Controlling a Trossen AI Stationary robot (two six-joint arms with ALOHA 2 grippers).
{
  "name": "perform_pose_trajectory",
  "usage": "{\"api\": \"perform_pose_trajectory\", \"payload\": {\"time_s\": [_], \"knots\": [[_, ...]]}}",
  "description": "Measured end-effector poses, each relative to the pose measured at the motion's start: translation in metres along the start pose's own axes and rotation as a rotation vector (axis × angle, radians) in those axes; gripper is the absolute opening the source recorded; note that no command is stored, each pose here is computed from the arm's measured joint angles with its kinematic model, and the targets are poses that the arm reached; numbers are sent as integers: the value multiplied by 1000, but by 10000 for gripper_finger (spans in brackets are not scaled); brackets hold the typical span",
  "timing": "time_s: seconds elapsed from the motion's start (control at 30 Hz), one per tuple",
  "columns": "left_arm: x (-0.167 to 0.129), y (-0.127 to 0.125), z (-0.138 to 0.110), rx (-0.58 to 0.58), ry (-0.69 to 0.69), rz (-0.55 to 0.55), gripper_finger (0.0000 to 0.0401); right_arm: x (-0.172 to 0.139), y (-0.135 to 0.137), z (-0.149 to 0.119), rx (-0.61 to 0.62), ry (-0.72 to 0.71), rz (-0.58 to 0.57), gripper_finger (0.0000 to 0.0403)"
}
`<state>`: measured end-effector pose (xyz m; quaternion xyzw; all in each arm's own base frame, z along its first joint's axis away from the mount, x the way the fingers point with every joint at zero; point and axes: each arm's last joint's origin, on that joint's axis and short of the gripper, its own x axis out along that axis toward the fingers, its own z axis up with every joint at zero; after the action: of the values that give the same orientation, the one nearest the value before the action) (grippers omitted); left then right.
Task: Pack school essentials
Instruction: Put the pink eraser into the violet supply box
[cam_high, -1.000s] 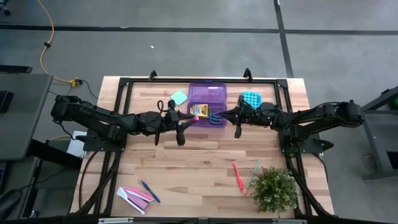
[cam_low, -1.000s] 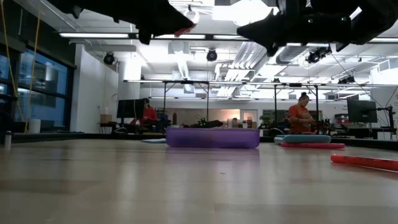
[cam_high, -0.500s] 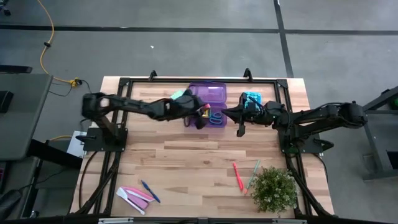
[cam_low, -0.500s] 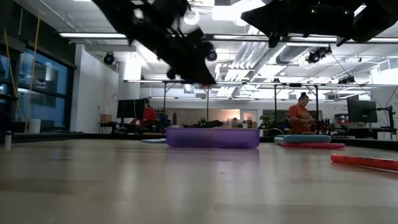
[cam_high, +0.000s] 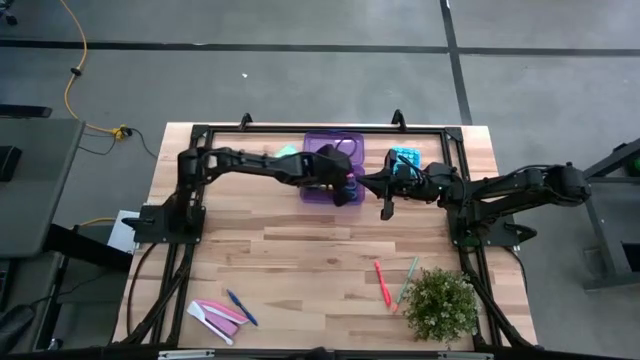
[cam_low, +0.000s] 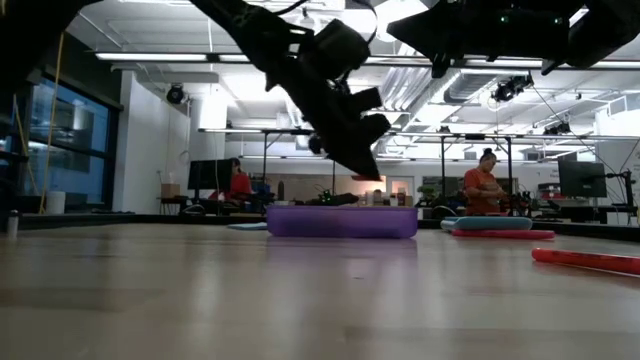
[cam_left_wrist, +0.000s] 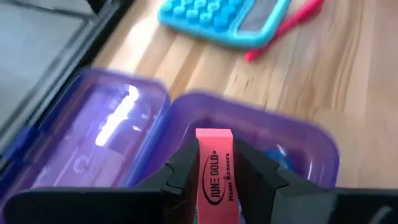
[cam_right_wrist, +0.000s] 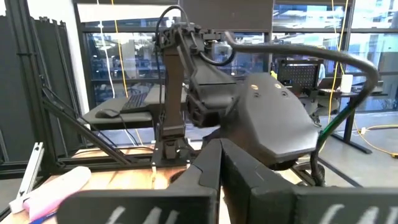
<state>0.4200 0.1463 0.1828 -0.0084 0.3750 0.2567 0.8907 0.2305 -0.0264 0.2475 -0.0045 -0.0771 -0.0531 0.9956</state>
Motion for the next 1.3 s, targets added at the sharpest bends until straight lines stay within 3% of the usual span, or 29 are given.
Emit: {"api": "perform_pose_trajectory", "payload": {"time_s": [0.37,0.53,0.77,1.0,1.3], "knots": [[41,-14,-19,12,57,98,79,0,0,-1,21,8,0,0],[39,-23,-17,-13,30,164,79,0,0,-1,21,9,0,0],[40,-19,-22,-165,62,193,78,0,0,-1,25,12,0,0],[39,-21,-23,-232,65,217,78,0,0,-2,26,15,-1,0],[39,-21,-23,-239,59,221,79,0,0,-2,26,16,-1,0]]}}
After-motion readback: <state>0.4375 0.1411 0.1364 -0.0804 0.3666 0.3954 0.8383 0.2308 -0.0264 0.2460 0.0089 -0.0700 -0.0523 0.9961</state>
